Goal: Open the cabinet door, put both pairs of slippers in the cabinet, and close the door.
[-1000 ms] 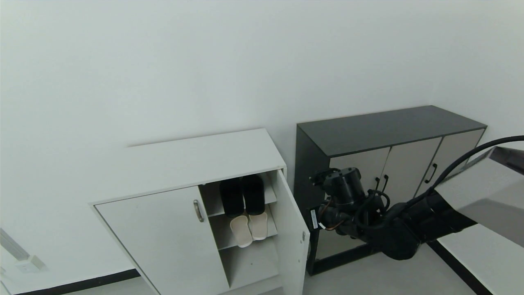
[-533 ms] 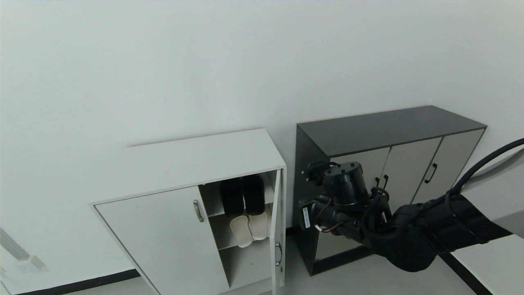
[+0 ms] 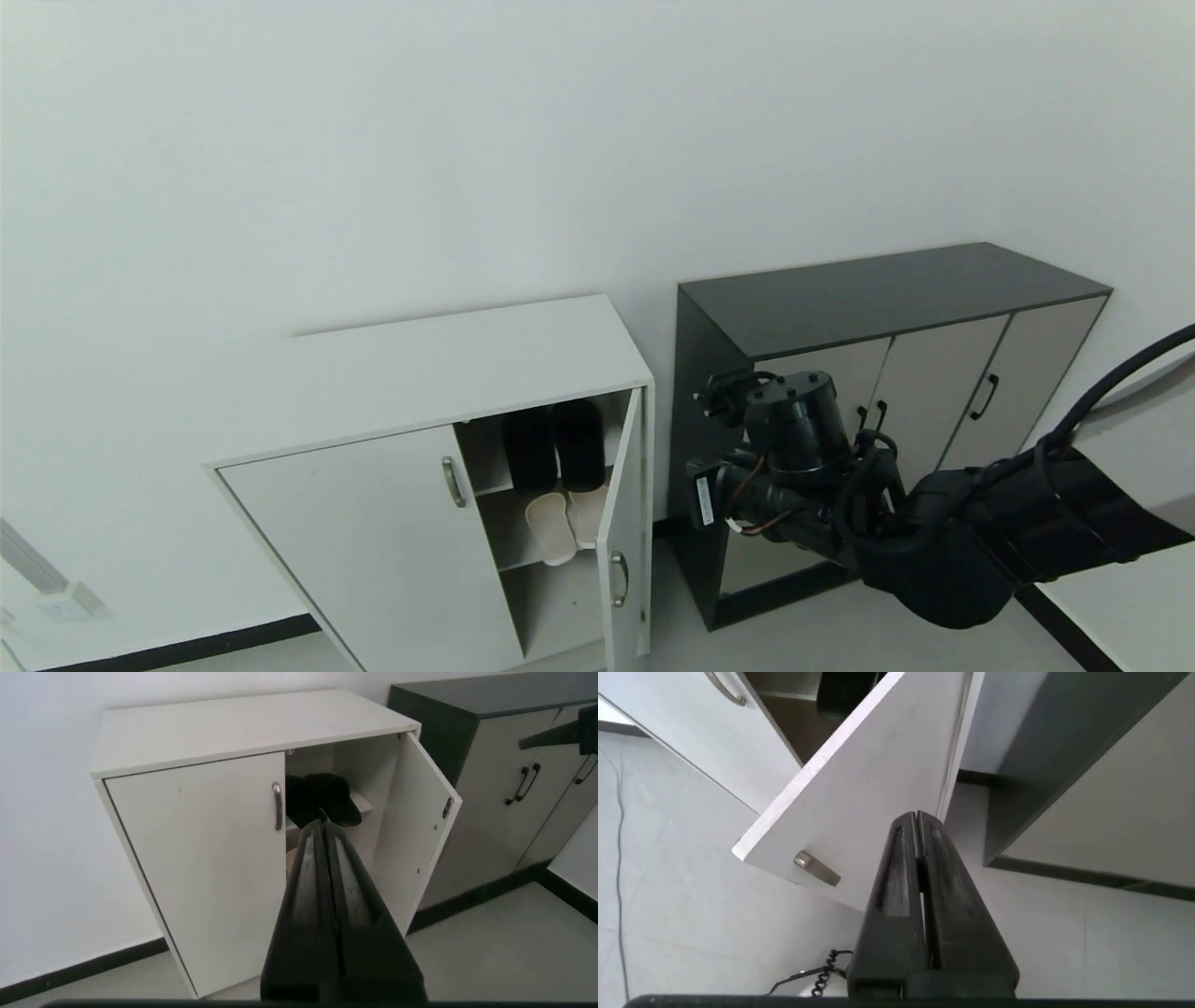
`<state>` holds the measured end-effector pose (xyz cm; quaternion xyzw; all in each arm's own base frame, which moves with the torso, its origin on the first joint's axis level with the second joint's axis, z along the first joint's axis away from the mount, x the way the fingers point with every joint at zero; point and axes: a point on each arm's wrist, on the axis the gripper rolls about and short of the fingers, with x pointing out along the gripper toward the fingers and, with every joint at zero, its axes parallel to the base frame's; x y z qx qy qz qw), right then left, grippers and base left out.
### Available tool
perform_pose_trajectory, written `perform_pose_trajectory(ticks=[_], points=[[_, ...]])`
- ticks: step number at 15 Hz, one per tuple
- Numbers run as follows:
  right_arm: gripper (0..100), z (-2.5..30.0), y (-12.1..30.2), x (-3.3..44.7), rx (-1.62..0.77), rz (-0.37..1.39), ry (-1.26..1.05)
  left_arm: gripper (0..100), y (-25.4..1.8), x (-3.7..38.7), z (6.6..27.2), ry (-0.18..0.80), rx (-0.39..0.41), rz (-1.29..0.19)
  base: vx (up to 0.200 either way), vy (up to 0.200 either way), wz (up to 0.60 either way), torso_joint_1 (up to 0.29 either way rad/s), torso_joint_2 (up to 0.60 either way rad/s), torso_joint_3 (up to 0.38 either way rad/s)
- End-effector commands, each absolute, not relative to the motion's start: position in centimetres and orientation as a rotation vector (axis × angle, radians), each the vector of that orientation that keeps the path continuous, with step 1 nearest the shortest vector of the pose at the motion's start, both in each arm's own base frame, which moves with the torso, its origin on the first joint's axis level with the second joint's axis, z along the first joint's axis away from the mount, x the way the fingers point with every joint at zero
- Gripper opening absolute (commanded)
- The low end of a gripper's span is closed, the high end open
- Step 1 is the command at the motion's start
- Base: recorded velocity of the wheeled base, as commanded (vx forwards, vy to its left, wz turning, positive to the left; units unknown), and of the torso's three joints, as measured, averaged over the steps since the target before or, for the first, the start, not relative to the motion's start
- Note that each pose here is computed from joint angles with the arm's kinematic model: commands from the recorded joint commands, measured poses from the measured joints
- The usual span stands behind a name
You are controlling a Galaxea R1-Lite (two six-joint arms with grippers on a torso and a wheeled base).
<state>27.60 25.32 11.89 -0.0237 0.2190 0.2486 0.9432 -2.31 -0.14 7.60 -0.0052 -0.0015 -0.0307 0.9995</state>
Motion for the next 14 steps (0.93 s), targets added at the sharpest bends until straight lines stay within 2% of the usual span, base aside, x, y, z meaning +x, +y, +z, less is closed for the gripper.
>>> perform_pose_trajectory(ticks=[1, 5, 10, 14], points=[[0, 11.9, 25.3, 27.6, -0.046, 0.516, 0.446, 0, -0.1, -2.3, 7.6, -0.003, -0.011, -0.060, 0.000, 0.000, 0.60, -0.007, 0.00, 0.002], [0, 11.6, 25.1, 27.5, -0.045, 0.530, 0.460, 0, -0.1, -2.3, 7.6, -0.003, -0.011, -0.060, 0.000, 0.000, 0.60, 0.004, 0.00, 0.001], [0, 12.1, 24.7, 27.4, -0.048, 0.529, 0.449, 0, -0.1, -2.3, 7.6, -0.003, -0.011, -0.060, 0.000, 0.000, 0.00, 0.000, 0.00, 0.000], [0, 12.6, 22.4, 27.3, -0.079, 0.488, 0.450, 0, -0.1, -2.3, 7.6, -0.003, -0.011, -0.060, 0.000, 0.000, 0.00, 0.000, 0.00, 0.000]])
